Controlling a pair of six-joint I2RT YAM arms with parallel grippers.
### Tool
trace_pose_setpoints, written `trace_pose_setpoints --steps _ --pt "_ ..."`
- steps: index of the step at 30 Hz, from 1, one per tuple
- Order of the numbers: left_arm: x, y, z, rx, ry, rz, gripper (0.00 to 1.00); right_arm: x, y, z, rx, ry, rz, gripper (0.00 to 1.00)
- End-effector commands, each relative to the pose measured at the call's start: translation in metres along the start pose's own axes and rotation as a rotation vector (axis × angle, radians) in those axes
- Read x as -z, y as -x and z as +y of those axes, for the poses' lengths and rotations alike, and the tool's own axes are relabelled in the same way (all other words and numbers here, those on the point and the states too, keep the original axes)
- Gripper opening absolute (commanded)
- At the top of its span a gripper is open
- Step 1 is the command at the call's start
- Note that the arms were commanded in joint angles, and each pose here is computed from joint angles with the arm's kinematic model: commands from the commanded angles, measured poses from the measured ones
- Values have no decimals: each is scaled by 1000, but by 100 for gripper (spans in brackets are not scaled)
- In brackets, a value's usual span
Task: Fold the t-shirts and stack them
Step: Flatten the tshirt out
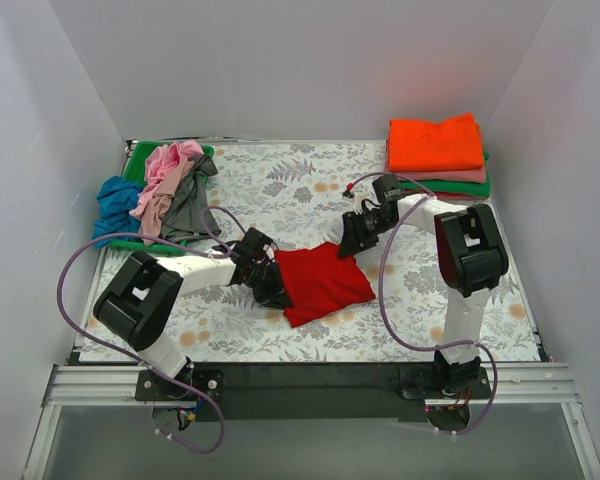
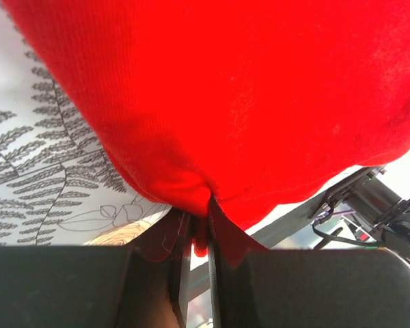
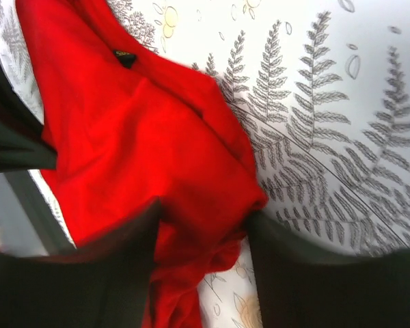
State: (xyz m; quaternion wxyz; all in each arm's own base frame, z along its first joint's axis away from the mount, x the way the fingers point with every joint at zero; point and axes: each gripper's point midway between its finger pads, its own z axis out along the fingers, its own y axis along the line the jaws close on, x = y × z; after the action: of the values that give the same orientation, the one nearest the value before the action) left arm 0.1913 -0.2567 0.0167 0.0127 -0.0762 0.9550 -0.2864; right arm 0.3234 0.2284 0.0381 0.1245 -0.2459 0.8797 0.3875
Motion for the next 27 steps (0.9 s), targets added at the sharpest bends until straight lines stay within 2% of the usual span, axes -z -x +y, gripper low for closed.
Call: trace_pose_setpoints --steps 1,3,4,5,7,8,12,14,15,16,19,21,22,27 --pt "4 -12 27 -1 100 20 7 -9 -7 0 -74 35 64 41" --pt "3 -14 30 4 107 23 7 -10 12 -1 -55 49 49 26" --pt "4 -13 32 7 107 23 7 -10 19 -2 -34 48 45 14" --pt "5 -12 33 10 110 20 7 -6 40 -2 14 35 10 9" --pt "7 -10 35 10 113 14 7 -4 58 -10 77 -11 -14 3" --pt "7 -8 36 16 116 9 7 1 78 -9 157 -27 -51 2" --pt "8 -1 42 32 123 -7 7 6 100 -8 286 -33 -91 3" --pt "8 2 43 39 123 -13 7 6 101 -8 307 -23 -87 22" --pt "8 2 43 43 119 -14 8 7 103 -7 321 -30 -90 36" --pt "8 3 42 43 116 -16 8 10 104 -8 329 -40 -92 55" --pt "11 7 38 41 104 -30 12 20 106 -10 349 -99 -100 78" --pt "12 9 36 37 96 -36 15 25 108 -9 348 -120 -109 85" --pt "14 10 35 37 91 -43 17 25 106 -9 335 -118 -107 91" --pt "19 15 27 26 64 -65 20 1 77 -17 216 -67 -37 96"
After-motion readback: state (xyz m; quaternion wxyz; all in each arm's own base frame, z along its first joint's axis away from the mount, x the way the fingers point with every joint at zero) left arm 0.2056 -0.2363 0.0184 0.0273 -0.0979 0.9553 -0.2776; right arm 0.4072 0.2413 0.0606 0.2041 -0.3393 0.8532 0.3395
